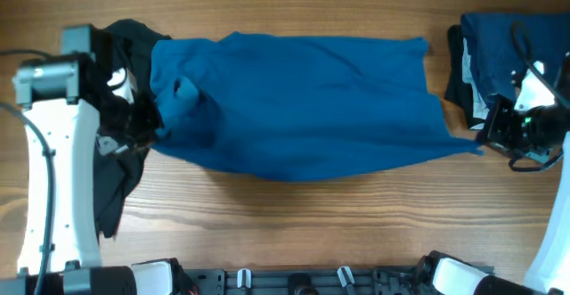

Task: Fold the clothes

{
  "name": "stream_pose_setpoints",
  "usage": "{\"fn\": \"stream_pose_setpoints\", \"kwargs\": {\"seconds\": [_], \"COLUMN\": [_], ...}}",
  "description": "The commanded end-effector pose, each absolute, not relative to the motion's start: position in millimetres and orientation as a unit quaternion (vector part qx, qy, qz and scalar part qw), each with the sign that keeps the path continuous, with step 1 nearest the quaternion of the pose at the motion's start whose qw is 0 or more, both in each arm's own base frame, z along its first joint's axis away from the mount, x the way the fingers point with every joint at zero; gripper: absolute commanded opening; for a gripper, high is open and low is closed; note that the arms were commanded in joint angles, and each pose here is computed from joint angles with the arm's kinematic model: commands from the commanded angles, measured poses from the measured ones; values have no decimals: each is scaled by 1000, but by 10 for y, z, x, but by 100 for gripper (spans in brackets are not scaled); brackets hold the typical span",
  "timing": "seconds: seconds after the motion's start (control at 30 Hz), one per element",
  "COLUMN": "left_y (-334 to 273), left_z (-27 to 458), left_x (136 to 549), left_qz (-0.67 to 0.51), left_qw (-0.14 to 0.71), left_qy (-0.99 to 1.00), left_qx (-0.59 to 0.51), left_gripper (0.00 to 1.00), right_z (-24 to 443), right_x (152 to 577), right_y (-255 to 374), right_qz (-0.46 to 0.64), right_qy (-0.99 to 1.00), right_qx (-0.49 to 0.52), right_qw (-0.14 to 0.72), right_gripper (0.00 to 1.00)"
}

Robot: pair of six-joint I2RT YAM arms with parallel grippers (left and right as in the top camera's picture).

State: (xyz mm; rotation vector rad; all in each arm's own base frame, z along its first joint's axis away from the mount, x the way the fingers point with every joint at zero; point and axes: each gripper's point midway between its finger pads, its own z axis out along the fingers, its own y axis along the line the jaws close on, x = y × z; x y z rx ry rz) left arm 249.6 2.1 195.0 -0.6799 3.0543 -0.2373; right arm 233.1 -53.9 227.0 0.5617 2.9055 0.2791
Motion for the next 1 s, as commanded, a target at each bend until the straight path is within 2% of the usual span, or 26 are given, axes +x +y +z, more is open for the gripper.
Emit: {"fn": "stream_pose_setpoints", "kwargs": {"seconds": [0.0,0.23,0.4,0.6,0.83,0.97], "left_y": [34,57,123,222,360,362], "left_z": [1657,1511,1552,1613,1310,1129], "left_x": [2388,2506,2970,3290,3346,3362], "left_qz": [-68,-67,-74,-63,-23,-21], "left_qw": [-27,-6,89,156,132,113], "left_qy": [972,972,969,962,966,968], "left_qx": [-225,-224,-217,-214,-221,-222], "left_gripper": [4,4,4,4,4,4], "right_z": [2058,1788,1756,1693,1222,1053], "right_x": [2260,2274,2572,2869,2850,2843], "right_y": [-577,-571,-691,-813,-837,-863], "right_qz": [85,91,83,77,78,79], "right_qy": [971,968,963,960,965,964], "right_qx": [214,230,236,232,238,243], "right_qw": [57,47,104,140,82,76], "right_gripper": [4,4,4,4,4,4]}}
